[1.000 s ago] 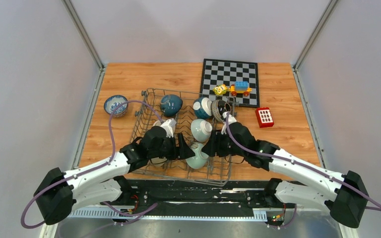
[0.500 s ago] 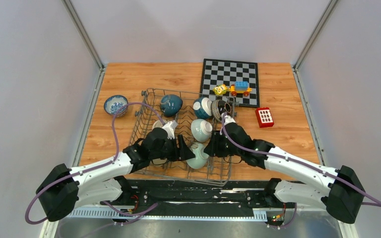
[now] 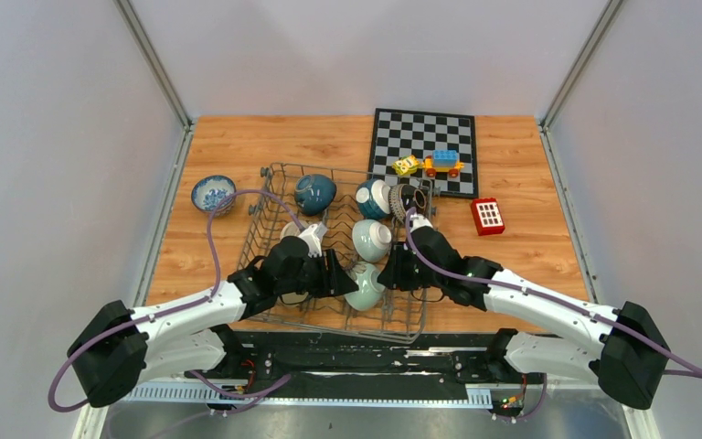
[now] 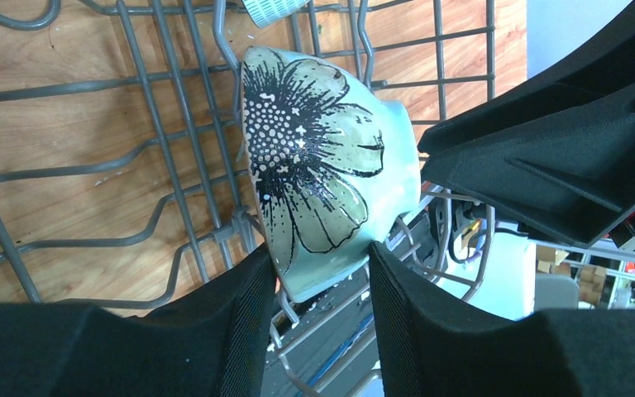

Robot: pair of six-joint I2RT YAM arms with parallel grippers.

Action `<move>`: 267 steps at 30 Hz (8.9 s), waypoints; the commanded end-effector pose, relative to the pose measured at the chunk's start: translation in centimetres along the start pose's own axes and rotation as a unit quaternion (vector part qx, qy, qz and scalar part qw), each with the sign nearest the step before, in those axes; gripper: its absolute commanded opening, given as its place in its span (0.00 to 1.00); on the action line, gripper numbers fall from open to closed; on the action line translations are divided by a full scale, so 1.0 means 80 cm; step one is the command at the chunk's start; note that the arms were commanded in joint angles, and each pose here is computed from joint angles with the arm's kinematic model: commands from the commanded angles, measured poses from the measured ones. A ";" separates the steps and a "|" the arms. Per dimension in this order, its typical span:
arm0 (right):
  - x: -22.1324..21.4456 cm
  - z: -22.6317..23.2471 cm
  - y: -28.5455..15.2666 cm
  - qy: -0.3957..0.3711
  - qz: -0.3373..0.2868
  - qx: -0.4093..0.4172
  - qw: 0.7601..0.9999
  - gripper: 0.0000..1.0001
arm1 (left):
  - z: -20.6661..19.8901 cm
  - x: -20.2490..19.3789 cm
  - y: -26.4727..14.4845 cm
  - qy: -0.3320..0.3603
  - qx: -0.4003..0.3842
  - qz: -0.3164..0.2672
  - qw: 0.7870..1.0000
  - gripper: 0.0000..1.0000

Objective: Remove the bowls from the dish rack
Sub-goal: Pick up the bowl from the dish rack, then place the bowl at the center of the board.

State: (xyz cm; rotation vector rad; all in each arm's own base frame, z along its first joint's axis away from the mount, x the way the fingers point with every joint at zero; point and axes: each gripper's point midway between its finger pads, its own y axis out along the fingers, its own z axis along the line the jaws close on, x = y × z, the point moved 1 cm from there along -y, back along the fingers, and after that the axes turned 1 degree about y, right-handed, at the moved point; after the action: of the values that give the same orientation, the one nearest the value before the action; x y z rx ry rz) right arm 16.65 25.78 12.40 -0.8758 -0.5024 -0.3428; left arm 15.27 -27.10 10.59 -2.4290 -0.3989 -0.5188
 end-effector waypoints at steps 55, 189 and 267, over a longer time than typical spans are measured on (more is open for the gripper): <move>0.007 -0.013 0.015 -0.013 -0.010 -0.043 0.999 0.29 | -0.023 0.040 0.002 -0.037 -0.061 -0.101 0.992 0.46; 0.106 0.106 -0.174 -0.331 0.052 -0.019 0.942 0.45 | -0.228 -0.006 -0.124 0.878 -0.070 0.051 0.472 0.00; 0.133 0.006 -0.181 -0.081 -0.128 -0.182 0.971 0.00 | -0.187 0.117 -0.023 0.068 0.146 -0.157 0.974 0.42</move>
State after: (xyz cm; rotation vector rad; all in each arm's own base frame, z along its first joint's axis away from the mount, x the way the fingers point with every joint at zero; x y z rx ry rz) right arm 17.73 15.97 26.72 -1.2672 -0.7443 -0.5476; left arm 18.06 -33.75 26.62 -2.0739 -0.7183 -0.7039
